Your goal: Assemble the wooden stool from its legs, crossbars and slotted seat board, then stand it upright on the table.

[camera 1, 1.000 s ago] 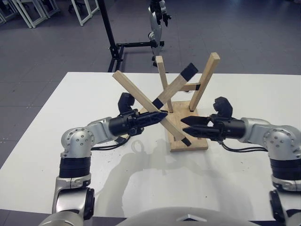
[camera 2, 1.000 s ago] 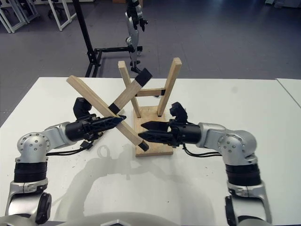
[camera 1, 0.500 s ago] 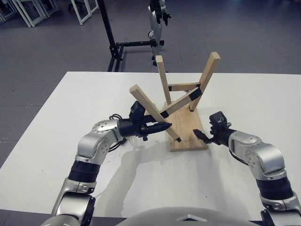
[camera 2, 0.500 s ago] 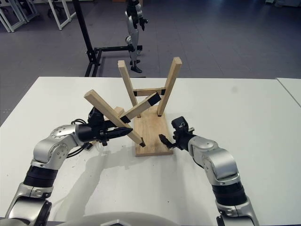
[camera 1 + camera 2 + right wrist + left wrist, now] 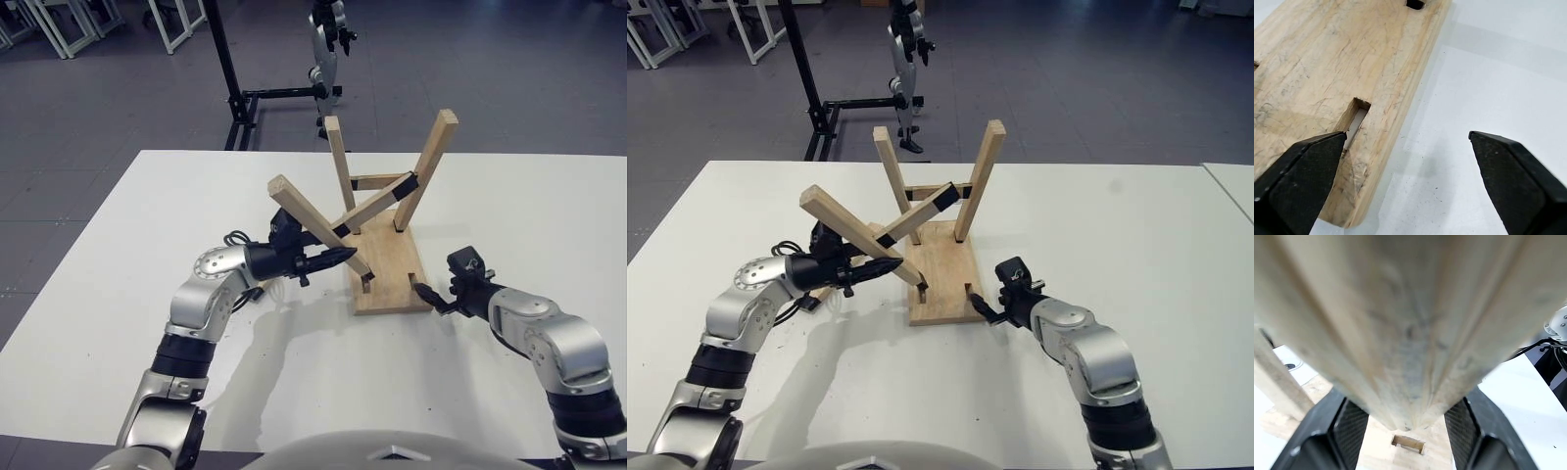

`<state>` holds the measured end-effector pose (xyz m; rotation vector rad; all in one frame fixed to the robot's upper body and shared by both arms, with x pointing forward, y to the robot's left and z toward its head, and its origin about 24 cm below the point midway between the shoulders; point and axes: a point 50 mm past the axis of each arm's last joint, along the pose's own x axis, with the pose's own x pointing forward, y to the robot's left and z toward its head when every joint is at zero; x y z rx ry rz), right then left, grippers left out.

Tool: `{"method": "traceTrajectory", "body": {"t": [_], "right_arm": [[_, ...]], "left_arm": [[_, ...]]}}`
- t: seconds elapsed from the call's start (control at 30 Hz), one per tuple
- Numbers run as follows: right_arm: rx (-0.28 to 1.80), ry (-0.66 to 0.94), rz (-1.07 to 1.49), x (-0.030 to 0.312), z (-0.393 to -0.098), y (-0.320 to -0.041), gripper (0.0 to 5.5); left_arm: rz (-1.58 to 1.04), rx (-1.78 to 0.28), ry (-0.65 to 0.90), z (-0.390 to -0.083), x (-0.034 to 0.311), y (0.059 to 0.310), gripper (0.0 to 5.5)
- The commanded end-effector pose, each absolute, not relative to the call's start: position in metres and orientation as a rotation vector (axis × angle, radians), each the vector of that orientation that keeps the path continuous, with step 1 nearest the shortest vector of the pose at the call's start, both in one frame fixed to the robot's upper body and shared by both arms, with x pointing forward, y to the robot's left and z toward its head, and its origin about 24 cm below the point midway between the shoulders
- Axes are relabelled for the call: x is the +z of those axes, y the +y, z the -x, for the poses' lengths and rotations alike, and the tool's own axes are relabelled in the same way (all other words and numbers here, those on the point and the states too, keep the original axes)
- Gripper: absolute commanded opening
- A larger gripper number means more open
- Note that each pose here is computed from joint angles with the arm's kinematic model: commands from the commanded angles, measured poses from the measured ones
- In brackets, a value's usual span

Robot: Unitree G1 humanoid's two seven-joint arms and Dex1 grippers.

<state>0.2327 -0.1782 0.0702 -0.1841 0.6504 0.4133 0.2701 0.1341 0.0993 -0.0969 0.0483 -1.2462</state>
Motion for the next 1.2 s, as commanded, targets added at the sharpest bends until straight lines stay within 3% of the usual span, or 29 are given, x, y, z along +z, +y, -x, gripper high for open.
{"method": "traceTrajectory", "body": {"t": [0.03,0.13,0.33,0.6,0.8,0.97,1.2], "right_arm": [[0.409,0.767,0.263,0.049,-0.221,-0.188,4.59],[0.483,0.815,0.342,0.037,-0.221,-0.184,4.59],[0.484,0.832,0.353,0.027,-0.254,-0.192,4.59],[0.860,0.755,0.541,0.040,-0.256,-0.185,4.59],[0.788,0.696,0.549,0.045,-0.274,-0.191,4.59],[0.763,0.686,0.494,0.041,-0.267,-0.185,4.59],[0.746,0.658,0.464,0.047,-0.264,-0.177,4.59]], "left_arm": [[0.069,-1.239,0.025,-0.271,0.105,0.134,2.06],[0.055,-1.256,-0.005,-0.269,0.114,0.132,2.06],[0.051,-1.263,-0.042,-0.265,0.126,0.128,2.06],[0.022,-1.275,-0.015,-0.262,0.129,0.138,2.06],[0.001,-1.288,0.010,-0.246,0.126,0.135,2.06],[0.053,-1.191,0.077,-0.222,0.117,0.130,2.06],[0.098,-1.058,0.219,-0.211,0.074,0.124,2.06]]}}
